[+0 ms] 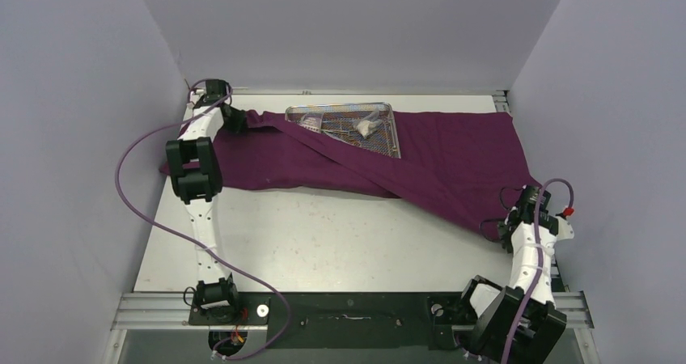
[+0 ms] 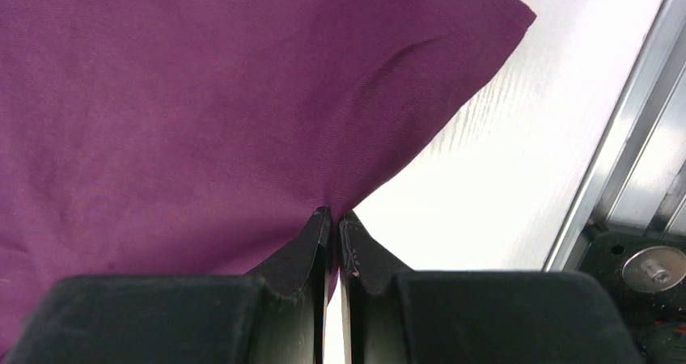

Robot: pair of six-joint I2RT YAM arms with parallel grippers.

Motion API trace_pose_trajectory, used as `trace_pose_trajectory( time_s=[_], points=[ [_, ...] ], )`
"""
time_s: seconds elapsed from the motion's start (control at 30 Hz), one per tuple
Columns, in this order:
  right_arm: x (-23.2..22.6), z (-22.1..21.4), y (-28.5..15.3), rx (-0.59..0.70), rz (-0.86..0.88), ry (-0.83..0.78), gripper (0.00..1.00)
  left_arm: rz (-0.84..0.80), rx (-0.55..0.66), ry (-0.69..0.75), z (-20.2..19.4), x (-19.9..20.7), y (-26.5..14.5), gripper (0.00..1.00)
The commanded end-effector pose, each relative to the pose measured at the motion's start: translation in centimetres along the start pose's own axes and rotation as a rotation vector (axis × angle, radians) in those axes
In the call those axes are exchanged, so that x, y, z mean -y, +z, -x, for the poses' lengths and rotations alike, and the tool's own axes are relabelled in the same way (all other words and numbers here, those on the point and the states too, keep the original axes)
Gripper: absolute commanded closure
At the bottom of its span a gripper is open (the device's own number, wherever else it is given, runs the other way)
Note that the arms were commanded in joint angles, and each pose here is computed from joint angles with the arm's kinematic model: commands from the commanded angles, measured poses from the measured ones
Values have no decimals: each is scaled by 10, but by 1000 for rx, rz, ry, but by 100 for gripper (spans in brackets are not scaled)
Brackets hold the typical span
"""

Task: Open and lay out the surgical kit
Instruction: Open the surgical kit at the center of the board.

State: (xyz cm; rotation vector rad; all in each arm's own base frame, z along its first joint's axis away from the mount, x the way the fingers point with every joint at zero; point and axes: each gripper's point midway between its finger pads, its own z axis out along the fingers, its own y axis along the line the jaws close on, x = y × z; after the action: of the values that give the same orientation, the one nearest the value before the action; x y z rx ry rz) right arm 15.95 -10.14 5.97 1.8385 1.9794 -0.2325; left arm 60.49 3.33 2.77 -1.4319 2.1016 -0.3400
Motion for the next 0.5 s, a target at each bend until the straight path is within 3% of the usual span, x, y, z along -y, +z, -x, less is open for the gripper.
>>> trace_pose_trajectory(
  time_s=[0.0,0.17,0.47],
  points=[
    [-21,32,-1,80,44,-51,95,-10,1,37,19,-3,-14,100],
    [-34,37,4,67,70,-66,95,-20,61,97,46,-5,-58,100],
    [-35,41,7,50,74,-102,95,67,133,78,50,-84,-134,100]
  ],
)
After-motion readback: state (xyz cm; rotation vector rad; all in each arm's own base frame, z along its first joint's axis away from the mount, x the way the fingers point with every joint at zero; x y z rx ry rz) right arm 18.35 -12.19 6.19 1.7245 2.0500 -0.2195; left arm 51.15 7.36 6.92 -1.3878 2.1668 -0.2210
